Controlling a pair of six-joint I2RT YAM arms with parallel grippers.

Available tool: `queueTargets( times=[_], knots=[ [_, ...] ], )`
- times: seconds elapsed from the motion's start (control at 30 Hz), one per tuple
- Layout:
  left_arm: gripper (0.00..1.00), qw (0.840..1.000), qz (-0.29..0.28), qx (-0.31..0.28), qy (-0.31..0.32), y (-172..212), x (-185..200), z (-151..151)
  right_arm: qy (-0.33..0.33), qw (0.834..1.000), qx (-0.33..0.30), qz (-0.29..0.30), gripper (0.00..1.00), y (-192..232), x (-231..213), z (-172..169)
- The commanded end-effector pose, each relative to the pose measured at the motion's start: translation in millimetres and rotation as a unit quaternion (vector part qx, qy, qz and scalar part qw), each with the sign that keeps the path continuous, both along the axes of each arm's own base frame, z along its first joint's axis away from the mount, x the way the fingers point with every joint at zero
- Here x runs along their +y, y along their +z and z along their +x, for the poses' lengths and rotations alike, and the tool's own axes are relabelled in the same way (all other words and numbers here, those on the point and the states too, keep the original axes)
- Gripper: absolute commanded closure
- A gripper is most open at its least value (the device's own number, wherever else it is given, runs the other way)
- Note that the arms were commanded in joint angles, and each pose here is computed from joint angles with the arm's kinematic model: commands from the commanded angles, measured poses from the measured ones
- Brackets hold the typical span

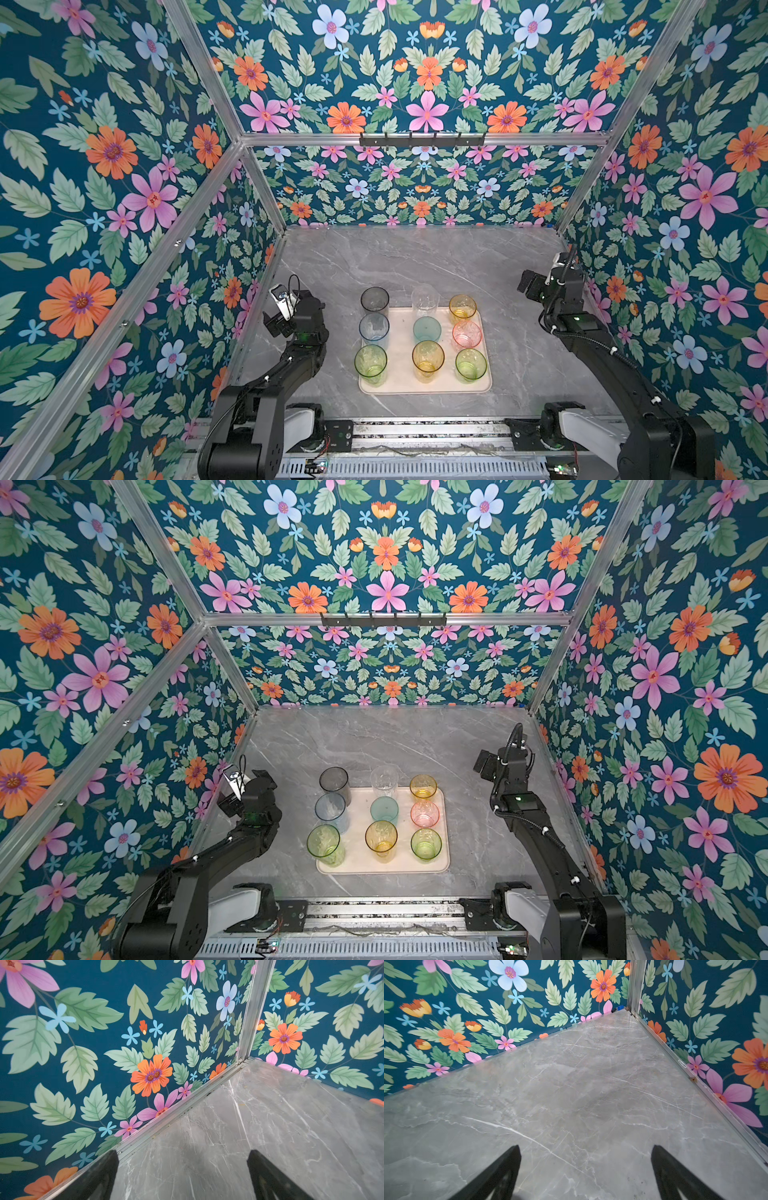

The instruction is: Place the glasses into the tray

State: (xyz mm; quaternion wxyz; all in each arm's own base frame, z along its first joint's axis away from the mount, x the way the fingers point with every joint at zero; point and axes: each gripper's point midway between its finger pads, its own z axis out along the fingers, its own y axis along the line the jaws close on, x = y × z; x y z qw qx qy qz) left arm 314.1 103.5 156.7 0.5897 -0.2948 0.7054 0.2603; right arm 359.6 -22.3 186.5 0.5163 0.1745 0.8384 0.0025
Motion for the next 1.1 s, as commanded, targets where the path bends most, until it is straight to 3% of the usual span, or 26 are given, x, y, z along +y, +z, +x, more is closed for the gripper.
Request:
queueTargets(
  times=[0.0,0.4,0.63,1.07],
  knots=[
    [0.01,0.999,0.022,-0.027,0.005,13,2,2,-0.011,0.998,-0.057,-0.008,0.02,10,-13,12],
    [0.01,0.989,0.018,-0.004,-0.148,-18,-36,35,-0.001,0.997,-0.049,-0.059,0.02,-39,-25,12],
    [0.01,0.982,0.004,-0.036,-0.183,-16,-46,44,0.032,0.997,-0.046,-0.056,0.02,-59,-16,15],
    [0.01,0.970,0.017,-0.029,-0.240,-27,-64,52,0.052,0.994,-0.071,-0.059,0.01,-82,-9,13]
  ],
)
